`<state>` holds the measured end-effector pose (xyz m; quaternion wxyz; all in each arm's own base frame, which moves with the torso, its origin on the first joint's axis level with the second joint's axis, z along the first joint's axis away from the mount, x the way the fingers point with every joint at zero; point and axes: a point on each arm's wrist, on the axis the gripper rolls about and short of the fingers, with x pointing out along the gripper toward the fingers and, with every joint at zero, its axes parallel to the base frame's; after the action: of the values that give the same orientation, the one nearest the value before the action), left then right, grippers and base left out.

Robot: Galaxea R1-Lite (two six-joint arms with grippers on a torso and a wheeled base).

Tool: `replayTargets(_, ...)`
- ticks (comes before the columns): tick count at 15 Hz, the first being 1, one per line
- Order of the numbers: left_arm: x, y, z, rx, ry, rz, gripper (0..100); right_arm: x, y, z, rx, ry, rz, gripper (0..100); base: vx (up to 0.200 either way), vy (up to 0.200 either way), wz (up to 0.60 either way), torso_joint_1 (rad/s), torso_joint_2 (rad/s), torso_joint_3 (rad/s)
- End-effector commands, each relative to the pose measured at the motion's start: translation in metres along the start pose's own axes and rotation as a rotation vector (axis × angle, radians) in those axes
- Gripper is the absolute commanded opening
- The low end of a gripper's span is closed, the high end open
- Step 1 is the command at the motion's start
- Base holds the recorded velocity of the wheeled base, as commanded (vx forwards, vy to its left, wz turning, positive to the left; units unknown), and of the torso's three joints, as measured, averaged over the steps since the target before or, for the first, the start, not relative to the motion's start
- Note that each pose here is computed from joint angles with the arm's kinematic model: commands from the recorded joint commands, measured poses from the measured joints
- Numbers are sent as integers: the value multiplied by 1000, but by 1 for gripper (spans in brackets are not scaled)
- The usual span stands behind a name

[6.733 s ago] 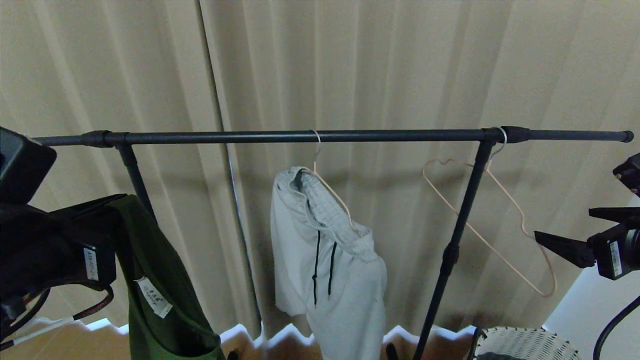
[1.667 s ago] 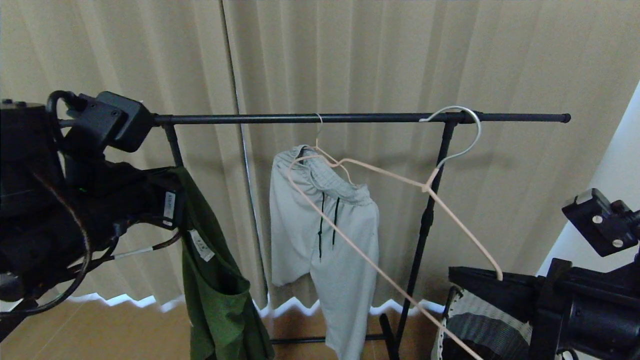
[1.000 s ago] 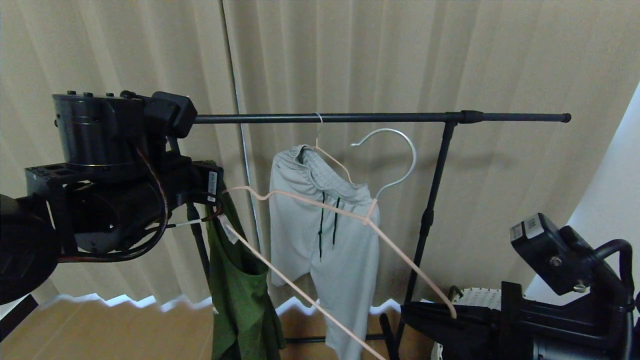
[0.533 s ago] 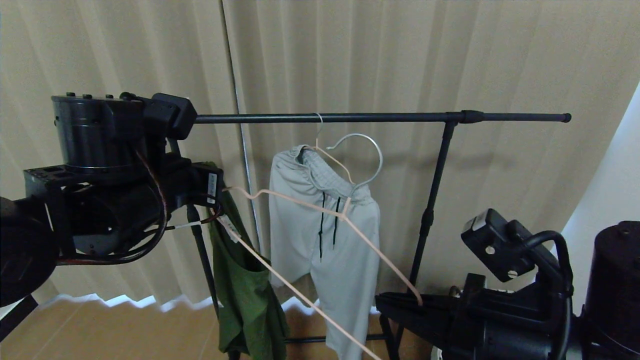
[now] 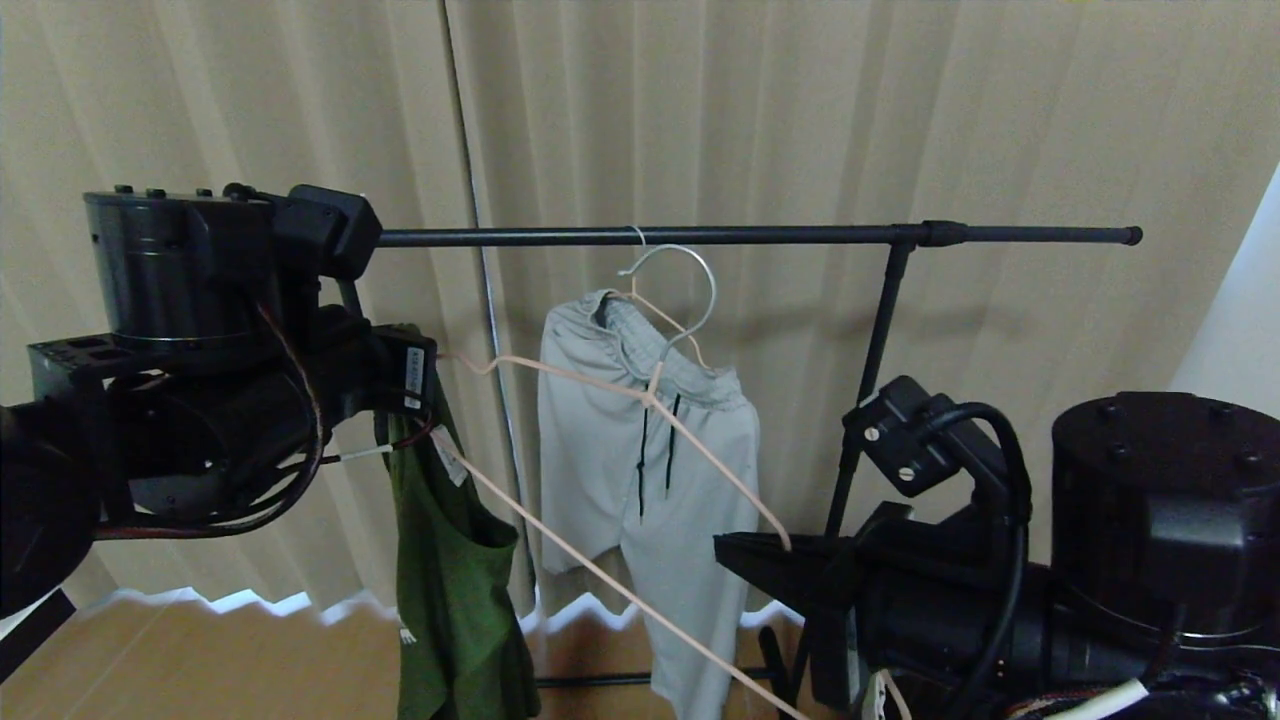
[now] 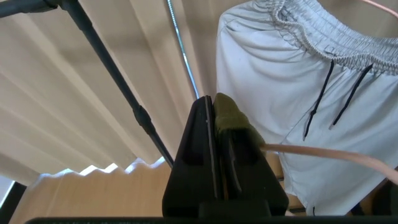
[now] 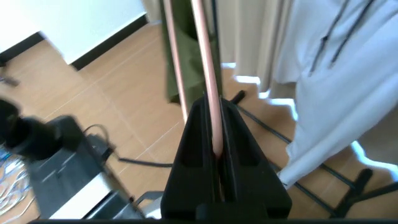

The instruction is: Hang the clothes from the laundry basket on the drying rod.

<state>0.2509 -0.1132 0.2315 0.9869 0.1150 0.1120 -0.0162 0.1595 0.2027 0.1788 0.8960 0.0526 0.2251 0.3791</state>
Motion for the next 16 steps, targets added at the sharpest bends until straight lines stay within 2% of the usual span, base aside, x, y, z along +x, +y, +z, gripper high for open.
replayTargets(1, -4, 0, 1, -1, -7, -6, 0, 17, 1, 1, 1, 14, -7, 0, 0, 0, 0, 0, 0, 0)
replayTargets(5, -14, 4, 1, -6, -21, -8, 0, 43, 4, 7, 8, 15, -24, 0, 0, 0, 0, 0, 0, 0)
replayTargets(9, -27, 0, 5, -7, -43, -43, 0, 70, 8, 8, 9, 29, -26, 0, 0, 0, 0, 0, 0, 0)
replayTargets(13, -37, -12, 8, 0, -64, -100, 0, 85, 8, 8, 8, 8, -29, 0, 0, 0, 0, 0, 0, 0)
replayTargets(14, -46, -23, 13, -11, -91, -167, 0, 90, 9, 8, 8, -7, -25, 0, 0, 0, 0, 0, 0, 0)
replayTargets(16, -60, -35, 17, -16, -121, -239, 0, 92, 9, 10, 8, -14, -23, 0, 0, 0, 0, 0, 0, 0)
